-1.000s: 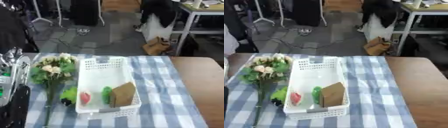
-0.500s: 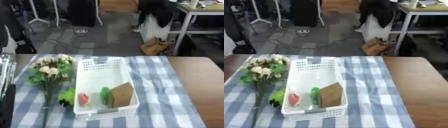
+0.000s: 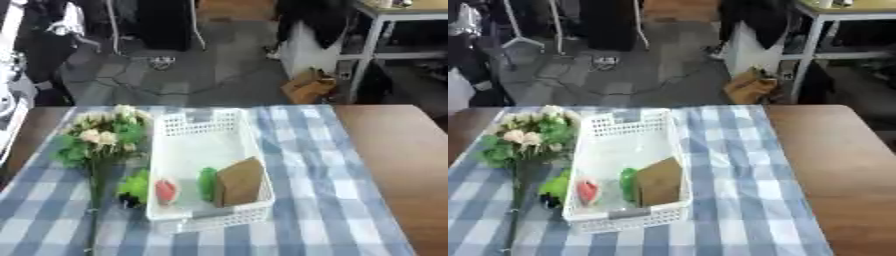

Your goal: Pick up objects on the table and place them in the box.

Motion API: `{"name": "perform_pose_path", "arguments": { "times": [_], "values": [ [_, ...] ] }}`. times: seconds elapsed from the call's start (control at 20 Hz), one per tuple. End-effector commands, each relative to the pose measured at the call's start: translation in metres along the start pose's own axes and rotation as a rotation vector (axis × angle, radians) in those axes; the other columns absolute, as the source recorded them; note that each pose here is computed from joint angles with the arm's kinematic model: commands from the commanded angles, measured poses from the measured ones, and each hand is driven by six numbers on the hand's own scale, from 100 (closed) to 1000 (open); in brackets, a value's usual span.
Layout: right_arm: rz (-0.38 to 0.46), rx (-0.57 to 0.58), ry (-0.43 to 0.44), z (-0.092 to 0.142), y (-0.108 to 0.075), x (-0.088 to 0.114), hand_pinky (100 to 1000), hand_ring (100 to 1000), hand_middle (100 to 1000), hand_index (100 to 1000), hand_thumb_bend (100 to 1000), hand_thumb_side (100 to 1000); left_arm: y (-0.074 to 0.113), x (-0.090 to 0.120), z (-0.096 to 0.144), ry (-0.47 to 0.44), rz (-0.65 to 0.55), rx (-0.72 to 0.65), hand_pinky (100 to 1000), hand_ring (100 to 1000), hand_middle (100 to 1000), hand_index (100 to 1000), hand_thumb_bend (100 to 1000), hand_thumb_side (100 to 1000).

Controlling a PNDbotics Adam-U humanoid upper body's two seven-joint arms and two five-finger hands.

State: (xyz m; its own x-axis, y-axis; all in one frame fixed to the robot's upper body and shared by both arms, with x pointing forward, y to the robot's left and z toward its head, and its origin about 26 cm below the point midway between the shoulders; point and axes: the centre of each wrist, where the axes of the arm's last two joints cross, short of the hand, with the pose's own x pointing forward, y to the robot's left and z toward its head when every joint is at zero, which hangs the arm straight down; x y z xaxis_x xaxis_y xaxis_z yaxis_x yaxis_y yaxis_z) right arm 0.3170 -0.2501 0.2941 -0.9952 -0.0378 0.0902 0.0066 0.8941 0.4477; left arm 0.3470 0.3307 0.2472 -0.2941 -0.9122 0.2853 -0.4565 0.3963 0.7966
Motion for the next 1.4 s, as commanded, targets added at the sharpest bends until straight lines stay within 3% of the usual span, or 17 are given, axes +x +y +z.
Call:
{"name": "perform_pose_path", "arguments": {
  "times": [0.05,0.15,0.4,0.5,0.65,0.95,1.0,1.15,1.4],
  "values": [
    [-0.015,0.019,-0.026,-0.008,0.006,0.006,591,602,517,595,100,713,0.002,-0.019,-0.002,0.032,-0.123,-0.136,821,1000,975,1000,100,547],
    [-0.015,0.021,-0.022,-0.007,0.006,0.006,591,602,516,594,100,712,-0.005,-0.029,0.001,0.049,-0.162,-0.235,832,1000,984,1000,100,540],
    [-0.015,0.028,-0.01,-0.005,0.007,0.006,590,599,514,590,100,707,-0.028,-0.059,0.014,0.165,-0.153,-0.458,994,1000,1000,1000,100,667],
    [-0.015,0.03,-0.005,-0.005,0.007,0.005,589,598,511,584,100,697,-0.037,-0.071,0.023,0.247,-0.115,-0.506,1000,1000,1000,1000,100,731],
    [-0.016,0.028,0.0,-0.005,0.008,0.005,588,596,509,580,100,693,-0.054,-0.087,0.046,0.375,-0.067,-0.602,1000,1000,1000,1000,100,750],
    [-0.017,0.032,0.005,-0.004,0.008,0.005,586,595,507,575,100,690,-0.06,-0.096,0.065,0.449,-0.086,-0.706,1000,1000,1000,1000,100,756],
    [-0.018,0.032,0.006,-0.004,0.009,0.005,584,594,505,573,100,685,-0.061,-0.098,0.067,0.463,-0.091,-0.719,1000,1000,1000,1000,100,789],
    [-0.02,0.028,0.009,-0.003,0.009,0.005,583,592,503,570,100,681,-0.067,-0.112,0.081,0.548,-0.087,-0.775,1000,1000,1000,1000,100,798],
    [-0.023,0.026,0.014,-0.003,0.01,0.005,583,592,502,566,100,675,-0.075,-0.113,0.088,0.581,-0.074,-0.797,1000,1000,1000,1000,100,793]
  ]
}}
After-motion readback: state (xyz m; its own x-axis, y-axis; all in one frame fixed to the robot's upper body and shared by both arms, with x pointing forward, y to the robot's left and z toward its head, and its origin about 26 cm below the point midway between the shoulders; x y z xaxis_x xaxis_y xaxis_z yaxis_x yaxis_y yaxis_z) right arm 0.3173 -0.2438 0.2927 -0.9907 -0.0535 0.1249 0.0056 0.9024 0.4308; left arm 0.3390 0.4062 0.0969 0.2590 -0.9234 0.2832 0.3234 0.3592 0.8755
